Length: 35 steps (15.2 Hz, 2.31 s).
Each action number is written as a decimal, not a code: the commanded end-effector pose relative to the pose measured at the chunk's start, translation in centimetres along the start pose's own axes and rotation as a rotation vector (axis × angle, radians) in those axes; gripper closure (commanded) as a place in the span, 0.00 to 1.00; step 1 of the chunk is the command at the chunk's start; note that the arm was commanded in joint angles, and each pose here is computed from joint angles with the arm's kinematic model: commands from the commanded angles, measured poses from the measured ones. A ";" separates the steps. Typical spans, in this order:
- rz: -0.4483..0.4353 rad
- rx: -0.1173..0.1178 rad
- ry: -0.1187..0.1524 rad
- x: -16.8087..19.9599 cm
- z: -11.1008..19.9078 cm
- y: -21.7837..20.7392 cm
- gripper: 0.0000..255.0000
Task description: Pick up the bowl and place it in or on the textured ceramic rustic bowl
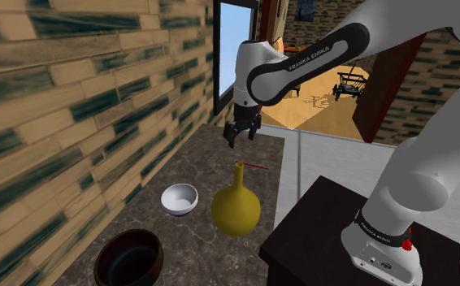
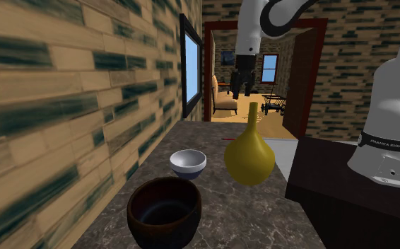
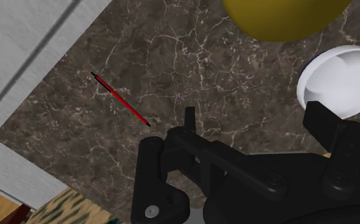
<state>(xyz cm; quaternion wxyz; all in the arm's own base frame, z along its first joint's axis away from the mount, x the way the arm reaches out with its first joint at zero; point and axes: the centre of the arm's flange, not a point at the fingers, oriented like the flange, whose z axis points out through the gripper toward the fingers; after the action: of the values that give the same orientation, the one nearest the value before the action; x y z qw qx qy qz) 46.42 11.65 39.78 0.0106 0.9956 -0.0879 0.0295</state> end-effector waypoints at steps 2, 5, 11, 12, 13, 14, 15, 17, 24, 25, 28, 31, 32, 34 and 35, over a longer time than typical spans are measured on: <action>0.004 0.012 -0.006 1.1 2.9 -2.3 0.00; 0.008 0.023 -0.013 2.4 5.9 -4.4 0.00; 0.016 0.045 -0.027 5.0 11.7 -8.9 0.00; 0.017 0.049 -0.029 5.5 12.7 -9.6 0.00; 0.018 0.053 -0.031 5.9 13.7 -10.4 0.00; 0.020 0.056 -0.033 6.3 14.6 -11.1 0.00; 0.021 0.060 -0.036 6.7 15.6 -11.9 0.00; 0.024 0.067 -0.040 7.6 17.5 -13.4 0.00; 0.026 0.073 -0.044 8.1 21.7 -14.8 0.00; 0.026 0.073 -0.044 8.1 22.2 -14.9 0.00; 0.026 0.073 -0.044 8.1 23.0 -14.9 0.00; 0.026 0.073 -0.044 8.1 23.0 -14.9 0.00; 0.026 0.073 -0.044 8.1 23.0 -14.9 0.00; 0.026 0.073 -0.044 8.1 23.0 -14.9 0.00; 0.026 0.073 -0.044 8.1 23.0 -14.9 1.00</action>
<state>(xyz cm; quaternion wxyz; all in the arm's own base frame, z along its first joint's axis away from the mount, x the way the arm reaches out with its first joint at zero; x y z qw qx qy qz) 58.29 24.34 17.05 -0.0280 0.9945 -0.0998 0.0109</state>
